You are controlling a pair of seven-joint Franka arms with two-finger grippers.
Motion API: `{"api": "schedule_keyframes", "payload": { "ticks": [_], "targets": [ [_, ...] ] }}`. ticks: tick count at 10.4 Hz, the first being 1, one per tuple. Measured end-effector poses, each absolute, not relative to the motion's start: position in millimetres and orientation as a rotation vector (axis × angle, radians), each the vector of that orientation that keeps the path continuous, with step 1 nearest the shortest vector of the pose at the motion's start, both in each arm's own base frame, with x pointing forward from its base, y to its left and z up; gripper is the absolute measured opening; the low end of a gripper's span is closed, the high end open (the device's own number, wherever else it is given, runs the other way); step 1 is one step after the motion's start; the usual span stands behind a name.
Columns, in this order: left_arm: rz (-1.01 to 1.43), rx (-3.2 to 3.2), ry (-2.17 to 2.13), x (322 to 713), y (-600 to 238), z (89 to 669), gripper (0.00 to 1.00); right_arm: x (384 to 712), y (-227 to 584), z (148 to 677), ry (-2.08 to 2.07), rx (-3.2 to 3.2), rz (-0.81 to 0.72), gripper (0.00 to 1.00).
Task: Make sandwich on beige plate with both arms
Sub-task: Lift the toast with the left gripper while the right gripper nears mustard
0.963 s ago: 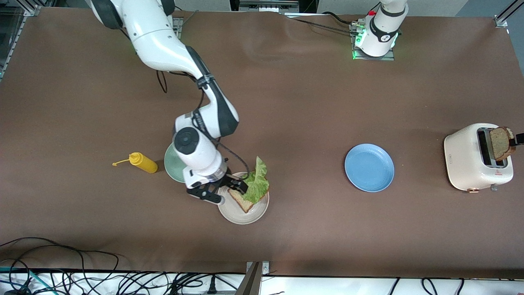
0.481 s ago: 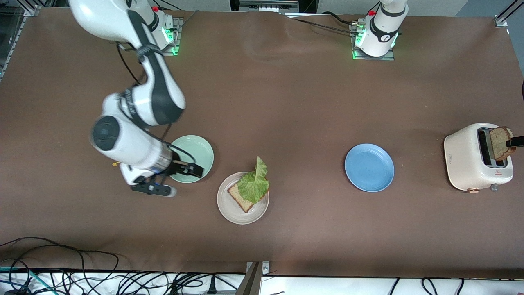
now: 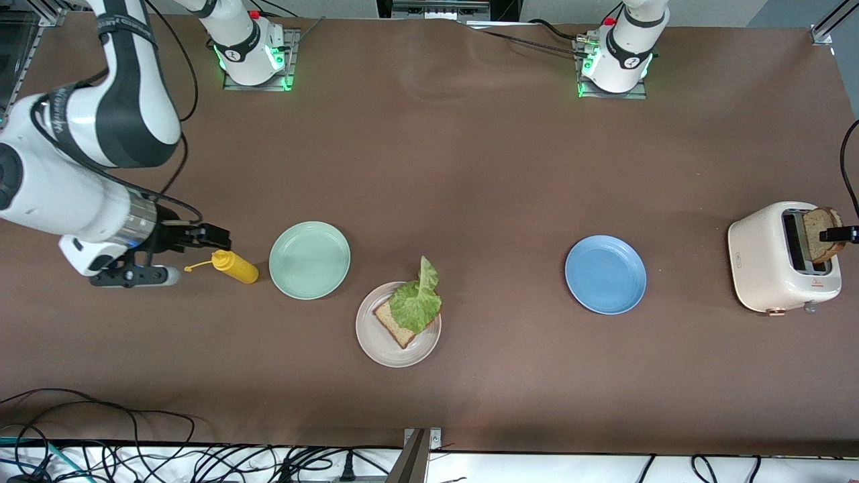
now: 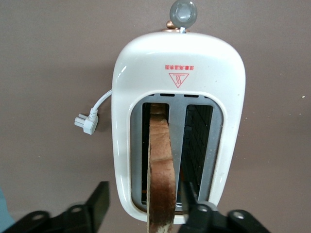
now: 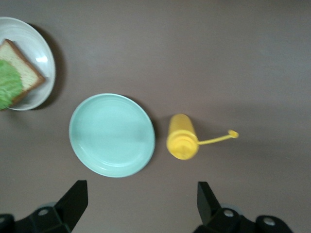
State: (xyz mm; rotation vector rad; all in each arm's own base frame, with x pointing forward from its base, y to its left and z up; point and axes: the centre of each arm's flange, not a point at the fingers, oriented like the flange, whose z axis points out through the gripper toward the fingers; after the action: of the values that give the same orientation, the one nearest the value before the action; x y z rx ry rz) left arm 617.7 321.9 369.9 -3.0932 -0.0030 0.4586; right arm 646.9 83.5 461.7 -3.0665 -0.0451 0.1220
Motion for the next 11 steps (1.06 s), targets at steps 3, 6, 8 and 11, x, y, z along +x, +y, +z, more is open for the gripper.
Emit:
{"api": "schedule_keyframes", "payload": {
  "ticks": [3,6,8,11],
  "targets": [
    [0.479,-3.096,-0.003,616.3,320.9,369.2,0.24,631.1,55.7,472.7,-0.073,-3.123,0.136,1.0],
    [0.482,-3.096,-0.004,616.2,320.4,373.4,0.14,626.9,26.0,469.9,-0.195,-3.121,0.153,1.0],
    [0.493,-3.092,-0.007,614.5,318.3,394.7,0.14,626.2,-1.1,464.7,-0.4,-3.088,0.166,1.0],
    [0.461,-3.084,0.086,603.5,312.1,461.9,0.09,627.7,-44.6,443.8,-0.633,-2.997,0.193,1.0]
  ]
}}
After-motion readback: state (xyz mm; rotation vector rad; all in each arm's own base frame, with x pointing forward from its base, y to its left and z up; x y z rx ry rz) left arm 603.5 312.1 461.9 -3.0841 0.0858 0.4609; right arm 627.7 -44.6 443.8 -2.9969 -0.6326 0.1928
